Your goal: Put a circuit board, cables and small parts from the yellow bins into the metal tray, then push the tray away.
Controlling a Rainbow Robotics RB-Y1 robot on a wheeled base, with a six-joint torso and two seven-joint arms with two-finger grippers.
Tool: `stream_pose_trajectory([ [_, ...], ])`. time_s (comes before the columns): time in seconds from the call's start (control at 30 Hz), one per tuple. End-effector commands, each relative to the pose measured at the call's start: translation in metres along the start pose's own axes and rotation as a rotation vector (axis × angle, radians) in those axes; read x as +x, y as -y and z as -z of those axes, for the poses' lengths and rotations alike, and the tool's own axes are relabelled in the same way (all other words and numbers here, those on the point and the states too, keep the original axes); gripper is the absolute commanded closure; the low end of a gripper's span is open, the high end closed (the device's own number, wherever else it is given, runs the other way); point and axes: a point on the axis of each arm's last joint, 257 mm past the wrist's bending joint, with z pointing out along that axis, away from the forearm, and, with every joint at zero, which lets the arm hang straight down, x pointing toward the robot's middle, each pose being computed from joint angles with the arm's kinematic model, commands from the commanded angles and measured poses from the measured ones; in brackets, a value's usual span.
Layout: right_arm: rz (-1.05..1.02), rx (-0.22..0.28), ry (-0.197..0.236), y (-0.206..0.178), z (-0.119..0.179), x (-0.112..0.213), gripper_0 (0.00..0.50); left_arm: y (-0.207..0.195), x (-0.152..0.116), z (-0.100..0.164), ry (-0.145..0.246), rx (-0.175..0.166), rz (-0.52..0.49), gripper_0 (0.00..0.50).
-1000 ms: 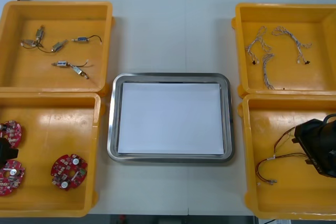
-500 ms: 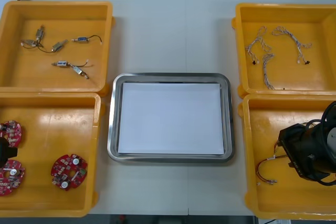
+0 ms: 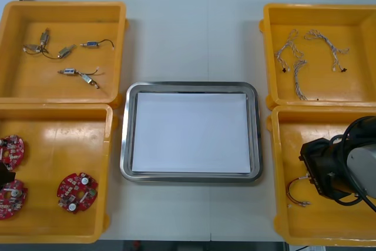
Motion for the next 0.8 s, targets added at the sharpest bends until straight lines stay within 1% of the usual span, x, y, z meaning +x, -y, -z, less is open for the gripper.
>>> stream_pose_trajectory([
  [0.03,-0.039,0.027,-0.01,0.011,-0.013,0.013,0.0,-0.002,0.022,-0.01,-0.033,-0.009,-0.046,0.0],
  [0.1,-0.044,0.03,-0.007,0.012,-0.014,0.013,0.0,-0.002,0.024,-0.013,-0.032,-0.01,-0.048,0.0],
  [0.17,-0.059,0.037,-0.003,0.016,-0.017,0.015,0.0,-0.001,0.025,-0.02,-0.019,-0.01,-0.055,0.0],
  [0.23,-0.067,0.043,-0.001,0.018,-0.018,0.015,0.0,-0.004,0.025,-0.023,-0.01,-0.019,-0.06,0.0],
  [0.37,-0.075,0.043,-0.001,0.021,-0.02,0.017,0.0,-0.004,0.027,-0.026,-0.008,-0.025,-0.072,0.0],
  [0.47,-0.088,0.042,-0.006,0.023,-0.026,0.018,0.0,-0.004,0.031,-0.034,0.017,-0.026,-0.078,0.0],
  [0.5,-0.088,0.042,-0.006,0.023,-0.026,0.018,0.0,-0.004,0.031,-0.034,0.017,-0.026,-0.078,0.0],
  [0.53,-0.094,0.043,-0.008,0.023,-0.03,0.019,0.0,-0.005,0.033,-0.037,0.025,-0.034,-0.088,0.0],
  [0.6,-0.101,0.041,-0.009,0.023,-0.032,0.019,0.0,-0.005,0.034,-0.039,0.025,-0.041,-0.098,0.0],
  [0.8,-0.117,0.043,-0.013,0.024,-0.033,0.022,0.0,-0.004,0.04,-0.042,0.024,-0.046,-0.098,0.0],
])
